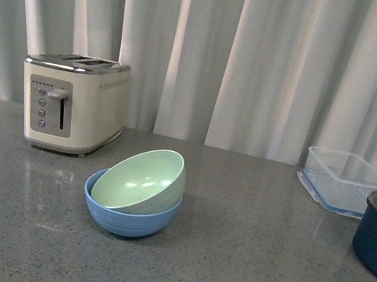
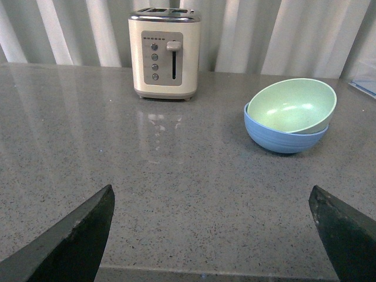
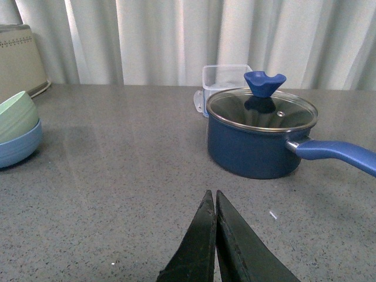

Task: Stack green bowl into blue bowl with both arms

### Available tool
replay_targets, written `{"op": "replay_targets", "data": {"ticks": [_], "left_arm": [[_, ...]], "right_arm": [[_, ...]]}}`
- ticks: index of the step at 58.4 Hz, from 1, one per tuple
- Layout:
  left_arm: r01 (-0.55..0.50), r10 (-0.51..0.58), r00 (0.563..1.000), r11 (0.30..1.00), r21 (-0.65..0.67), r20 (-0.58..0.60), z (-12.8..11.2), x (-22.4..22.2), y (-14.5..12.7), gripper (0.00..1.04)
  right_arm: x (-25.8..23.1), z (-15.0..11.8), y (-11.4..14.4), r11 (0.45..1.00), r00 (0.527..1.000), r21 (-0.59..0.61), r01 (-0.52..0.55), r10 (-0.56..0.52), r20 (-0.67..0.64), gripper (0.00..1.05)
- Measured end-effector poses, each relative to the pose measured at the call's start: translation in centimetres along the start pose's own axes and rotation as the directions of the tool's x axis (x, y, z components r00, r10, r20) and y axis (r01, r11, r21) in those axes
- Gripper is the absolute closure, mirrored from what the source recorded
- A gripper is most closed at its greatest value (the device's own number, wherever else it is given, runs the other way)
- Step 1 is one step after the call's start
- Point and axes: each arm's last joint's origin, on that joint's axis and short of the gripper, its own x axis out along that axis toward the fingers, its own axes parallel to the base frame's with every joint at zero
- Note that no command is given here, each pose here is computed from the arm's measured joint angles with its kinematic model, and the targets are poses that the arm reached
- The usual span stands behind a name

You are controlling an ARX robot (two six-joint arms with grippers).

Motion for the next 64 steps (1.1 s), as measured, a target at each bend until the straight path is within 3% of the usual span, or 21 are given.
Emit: {"op": "replay_targets", "data": {"ticks": [17,30,41,64], "left_arm": [[0.0,0.0,1.0,1.0,0.0,0.0,0.0,0.0,0.0,0.07],[0.0,0.0,1.0,1.0,0.0,0.0,0.0,0.0,0.0,0.07],[0.0,0.0,1.0,1.0,0.0,0.0,0.0,0.0,0.0,0.07],[0.0,0.0,1.0,1.0,0.0,0.0,0.0,0.0,0.0,0.07]], "right_arm": [[-1.1,-0.3,0.0,1.0,1.0,-0.001,0.0,0.0,-0.006,1.03],[-1.1,-0.3,0.0,1.0,1.0,-0.002,0.0,0.0,-0.006,0.48],[-1.1,-0.3,0.0,1.0,1.0,-0.002,0.0,0.0,-0.006,0.09],[-1.1,-0.3,0.0,1.0,1.0,-0.001,0.0,0.0,-0.006,0.1]]}}
